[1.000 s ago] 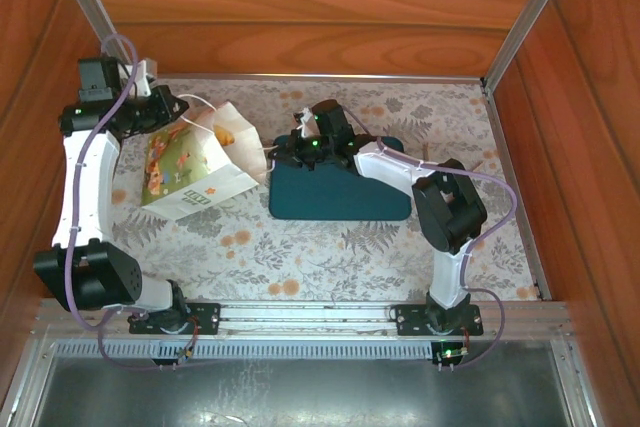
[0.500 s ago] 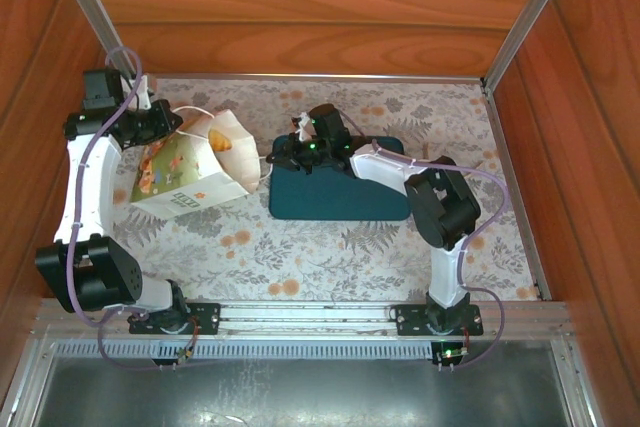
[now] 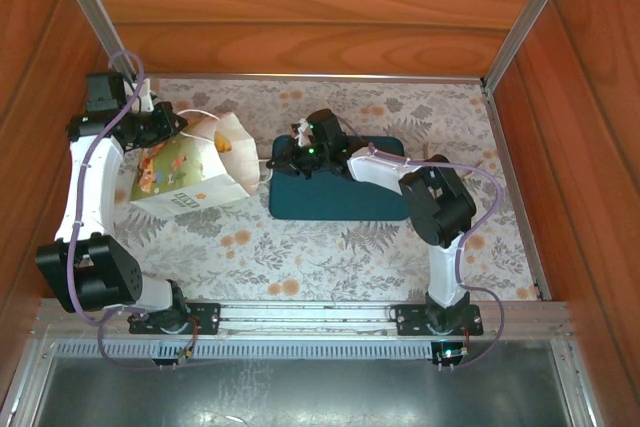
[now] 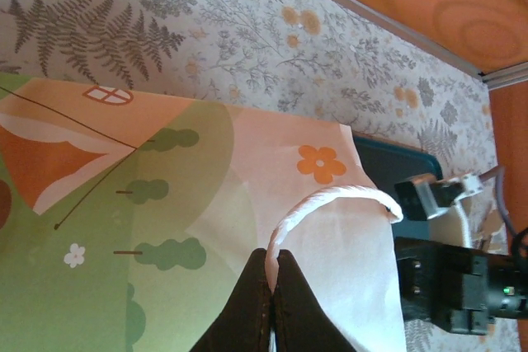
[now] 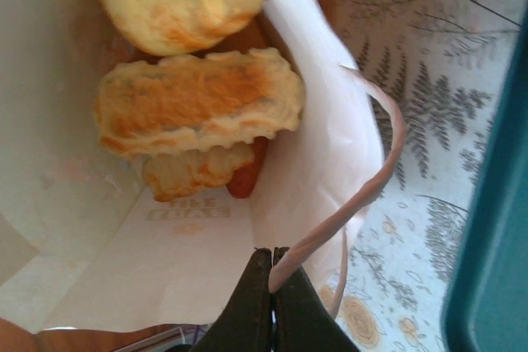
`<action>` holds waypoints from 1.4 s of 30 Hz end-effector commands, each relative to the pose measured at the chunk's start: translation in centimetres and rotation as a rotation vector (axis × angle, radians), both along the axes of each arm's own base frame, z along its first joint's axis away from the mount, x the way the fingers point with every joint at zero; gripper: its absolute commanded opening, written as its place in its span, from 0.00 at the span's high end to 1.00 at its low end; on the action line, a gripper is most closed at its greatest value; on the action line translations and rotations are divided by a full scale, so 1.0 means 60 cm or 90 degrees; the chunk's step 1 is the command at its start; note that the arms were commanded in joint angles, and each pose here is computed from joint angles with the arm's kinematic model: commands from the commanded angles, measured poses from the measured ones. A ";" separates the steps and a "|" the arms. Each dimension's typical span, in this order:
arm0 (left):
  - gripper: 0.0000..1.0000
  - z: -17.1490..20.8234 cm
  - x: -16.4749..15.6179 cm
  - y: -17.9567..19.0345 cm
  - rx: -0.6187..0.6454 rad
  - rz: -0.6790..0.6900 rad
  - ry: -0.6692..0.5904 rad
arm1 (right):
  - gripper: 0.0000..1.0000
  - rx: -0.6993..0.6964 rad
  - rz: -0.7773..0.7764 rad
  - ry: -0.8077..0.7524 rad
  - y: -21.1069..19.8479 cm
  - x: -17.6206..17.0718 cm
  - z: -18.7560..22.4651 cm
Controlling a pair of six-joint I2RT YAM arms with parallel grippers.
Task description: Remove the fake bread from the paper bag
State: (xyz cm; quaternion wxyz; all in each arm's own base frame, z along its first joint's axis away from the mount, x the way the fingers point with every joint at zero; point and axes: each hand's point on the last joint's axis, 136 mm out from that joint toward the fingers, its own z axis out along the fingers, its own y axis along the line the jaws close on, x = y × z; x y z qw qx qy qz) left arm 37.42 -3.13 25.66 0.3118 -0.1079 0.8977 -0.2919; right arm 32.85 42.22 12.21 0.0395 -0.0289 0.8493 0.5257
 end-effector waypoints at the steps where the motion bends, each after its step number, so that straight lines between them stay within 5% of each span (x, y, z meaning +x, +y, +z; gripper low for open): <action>1: 1.00 0.017 0.001 -0.014 -0.041 0.010 -0.022 | 0.97 -0.033 -0.006 0.032 -0.010 -0.012 -0.048; 25: 1.00 -0.017 0.009 -0.141 -0.147 -0.045 -0.030 | 0.92 -0.101 -0.033 0.048 -0.058 -0.005 -0.105; 37: 1.00 -0.032 0.007 -0.162 -0.131 -0.049 -0.025 | 0.91 -0.128 -0.037 0.049 -0.085 -0.003 -0.115; 42: 1.00 -0.023 0.005 -0.151 -0.111 -0.028 -0.044 | 0.68 -0.119 -0.025 0.028 -0.088 -0.008 -0.087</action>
